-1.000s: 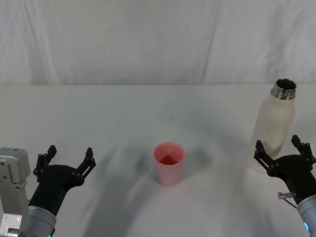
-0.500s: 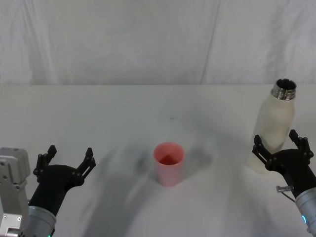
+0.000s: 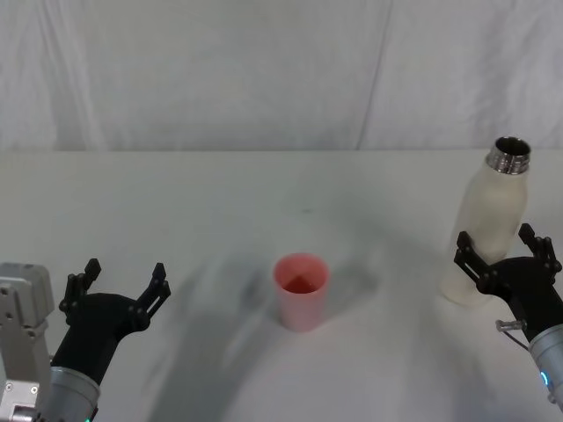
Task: Grasp the thermos with one hand and pour water into the cup lid.
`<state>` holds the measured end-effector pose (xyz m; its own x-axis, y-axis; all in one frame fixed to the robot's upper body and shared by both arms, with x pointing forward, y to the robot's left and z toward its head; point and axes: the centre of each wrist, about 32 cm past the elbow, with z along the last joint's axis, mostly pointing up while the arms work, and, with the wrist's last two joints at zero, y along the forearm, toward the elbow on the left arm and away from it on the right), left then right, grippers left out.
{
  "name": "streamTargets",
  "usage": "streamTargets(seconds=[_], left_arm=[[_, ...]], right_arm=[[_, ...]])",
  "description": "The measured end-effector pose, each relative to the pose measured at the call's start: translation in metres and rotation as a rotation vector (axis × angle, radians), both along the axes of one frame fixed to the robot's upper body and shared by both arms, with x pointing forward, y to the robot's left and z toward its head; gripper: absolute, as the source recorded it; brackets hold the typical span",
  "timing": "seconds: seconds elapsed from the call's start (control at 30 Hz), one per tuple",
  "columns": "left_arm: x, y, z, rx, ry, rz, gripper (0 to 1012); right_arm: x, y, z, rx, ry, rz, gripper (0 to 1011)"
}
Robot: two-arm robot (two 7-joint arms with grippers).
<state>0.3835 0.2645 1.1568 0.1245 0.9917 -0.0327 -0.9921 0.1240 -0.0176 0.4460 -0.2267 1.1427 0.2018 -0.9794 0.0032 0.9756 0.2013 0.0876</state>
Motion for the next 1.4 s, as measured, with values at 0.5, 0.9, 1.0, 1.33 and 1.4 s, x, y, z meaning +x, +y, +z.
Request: streamTargets(seconds=[0.5, 0.9, 1.0, 1.33, 1.4], left_arm=[[0.0, 0.0, 0.0, 0.0, 0.0, 0.0, 1001], [0.0, 0.0, 0.0, 0.0, 0.0, 0.0, 1001], [0.0, 0.0, 0.0, 0.0, 0.0, 0.0, 1001], [0.0, 0.0, 0.0, 0.0, 0.0, 0.0, 1001], [0.0, 0.0, 0.0, 0.0, 0.0, 0.0, 1001]], right_arm=[[0.009, 0.0, -0.002, 0.012, 0.003, 0.007, 1001], [0.014, 0.002, -0.001, 0.013, -0.001, 0.019, 1001], [0.015, 0.003, -0.001, 0.013, -0.002, 0.024, 1001], [0.02, 0.006, 0.0, 0.011, -0.006, 0.033, 1001], [0.021, 0.007, 0.0, 0.008, -0.008, 0.035, 1001]])
